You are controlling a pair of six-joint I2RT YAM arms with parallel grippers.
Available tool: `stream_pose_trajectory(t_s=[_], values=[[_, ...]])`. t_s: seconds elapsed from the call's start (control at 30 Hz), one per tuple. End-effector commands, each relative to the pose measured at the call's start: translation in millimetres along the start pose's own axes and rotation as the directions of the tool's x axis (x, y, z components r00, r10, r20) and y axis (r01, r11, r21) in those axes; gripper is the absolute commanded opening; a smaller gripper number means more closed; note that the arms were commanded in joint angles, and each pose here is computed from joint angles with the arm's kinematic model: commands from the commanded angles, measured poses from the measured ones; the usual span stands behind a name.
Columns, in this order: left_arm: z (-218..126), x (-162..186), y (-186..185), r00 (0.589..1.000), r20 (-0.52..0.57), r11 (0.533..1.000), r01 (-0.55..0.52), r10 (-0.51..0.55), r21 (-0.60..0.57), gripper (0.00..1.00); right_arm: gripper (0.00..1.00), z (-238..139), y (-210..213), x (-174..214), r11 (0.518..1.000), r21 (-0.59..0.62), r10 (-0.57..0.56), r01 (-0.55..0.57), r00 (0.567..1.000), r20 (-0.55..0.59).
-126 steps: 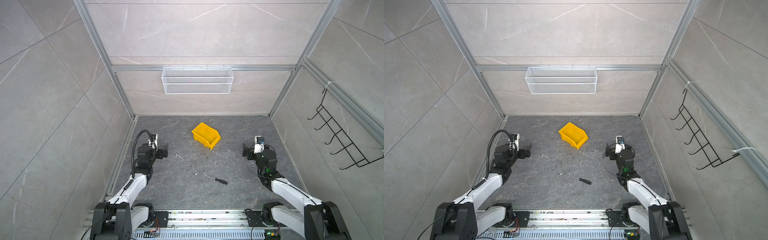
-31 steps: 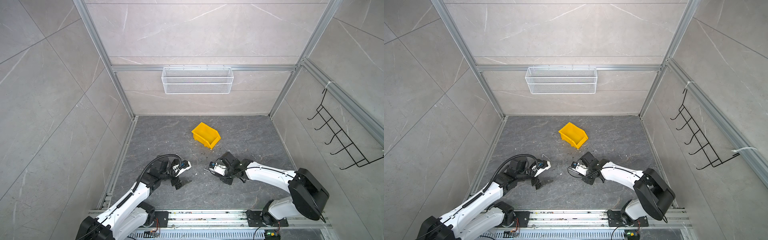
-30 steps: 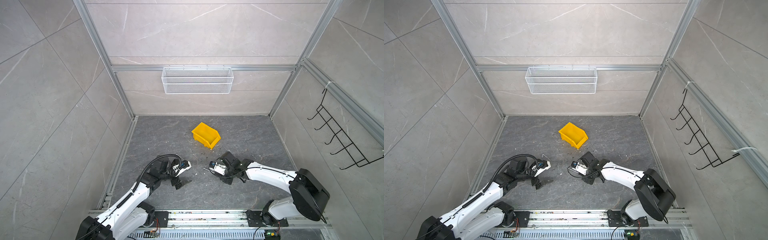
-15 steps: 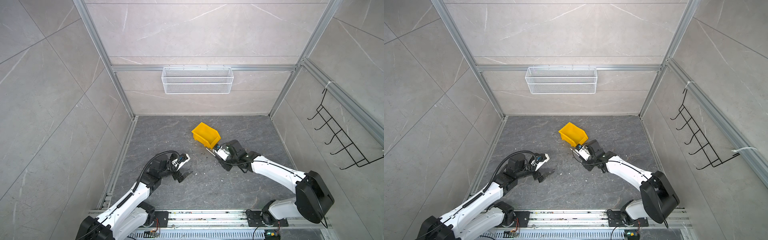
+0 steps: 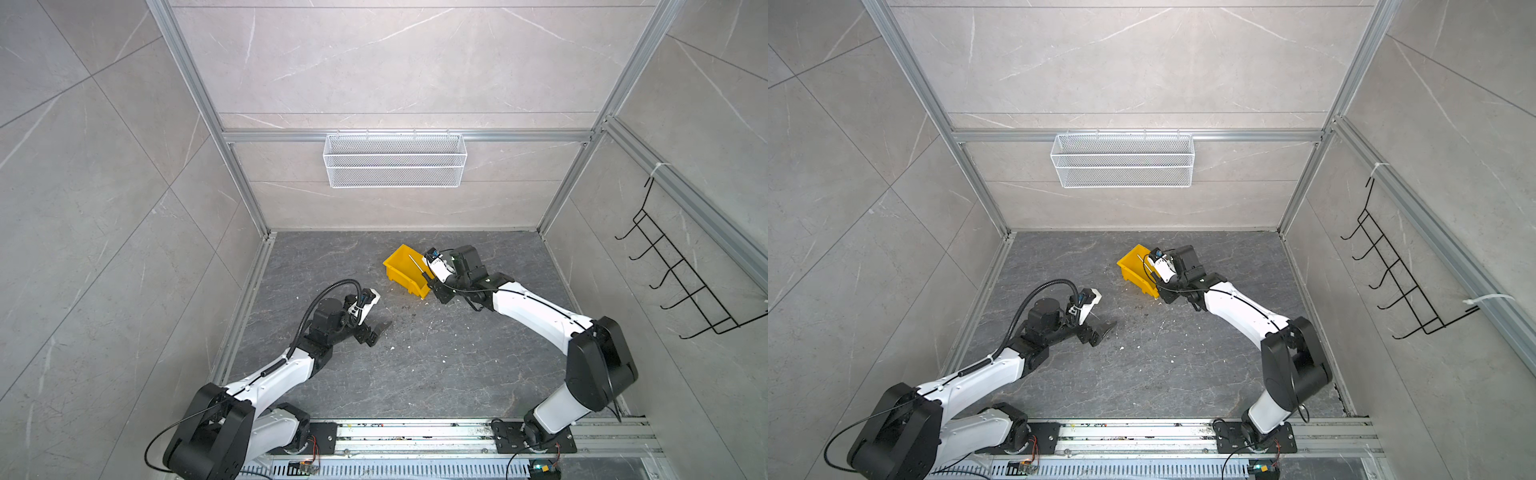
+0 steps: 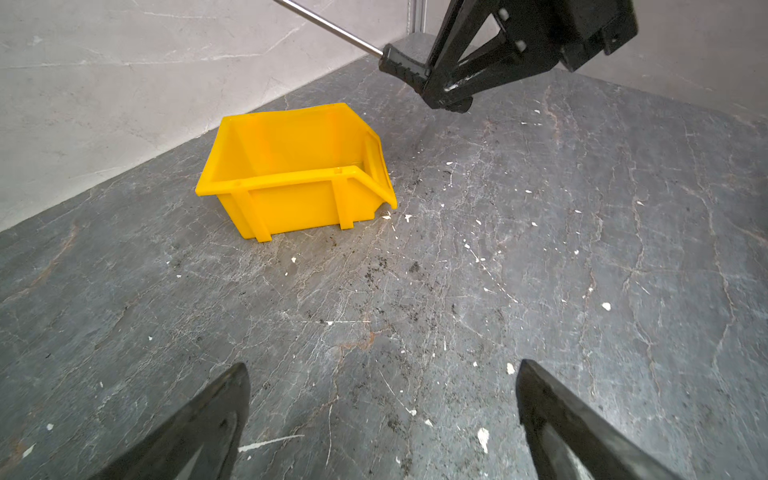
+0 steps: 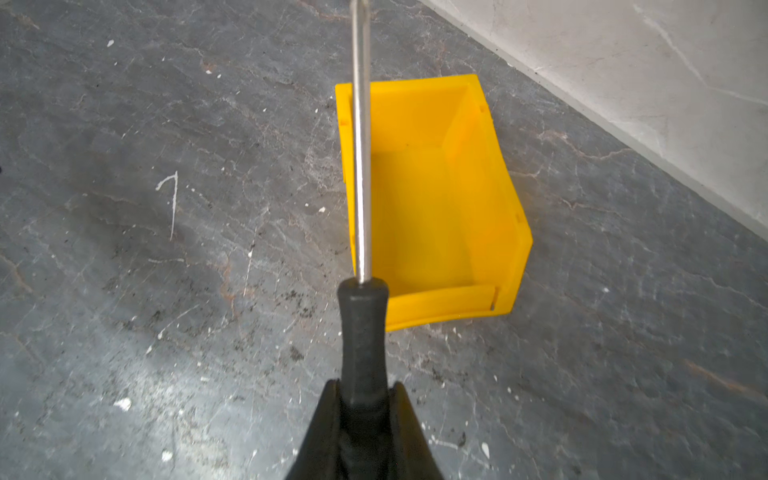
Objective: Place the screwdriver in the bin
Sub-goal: 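Lift the screwdriver with the right gripper and carry it over the yellow bin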
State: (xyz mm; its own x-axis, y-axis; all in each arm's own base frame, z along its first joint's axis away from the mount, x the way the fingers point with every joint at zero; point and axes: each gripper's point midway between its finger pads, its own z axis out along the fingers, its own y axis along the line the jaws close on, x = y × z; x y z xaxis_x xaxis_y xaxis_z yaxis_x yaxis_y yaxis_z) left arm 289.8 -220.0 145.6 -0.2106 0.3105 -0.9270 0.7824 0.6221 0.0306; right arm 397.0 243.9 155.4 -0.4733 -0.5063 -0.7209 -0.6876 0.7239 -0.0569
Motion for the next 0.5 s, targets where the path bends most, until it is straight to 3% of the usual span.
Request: stream_pose_trajectory(t_s=[0.0, 0.47], values=[[4.4, -41.2, 15.1, 0.992, 0.128, 0.998, 0.013, -0.006, -0.055, 1.00, 0.00, 13.9, -2.3, -19.8, 0.999, -0.026, -0.032, 0.033, 0.999, 0.040], [6.1, -33.1, 16.2, 0.995, 0.100, 0.998, 0.021, -0.014, -0.062, 1.00, 0.00, 79.6, -30.9, -19.3, 0.998, -0.058, -0.010, 0.012, 0.999, 0.035]])
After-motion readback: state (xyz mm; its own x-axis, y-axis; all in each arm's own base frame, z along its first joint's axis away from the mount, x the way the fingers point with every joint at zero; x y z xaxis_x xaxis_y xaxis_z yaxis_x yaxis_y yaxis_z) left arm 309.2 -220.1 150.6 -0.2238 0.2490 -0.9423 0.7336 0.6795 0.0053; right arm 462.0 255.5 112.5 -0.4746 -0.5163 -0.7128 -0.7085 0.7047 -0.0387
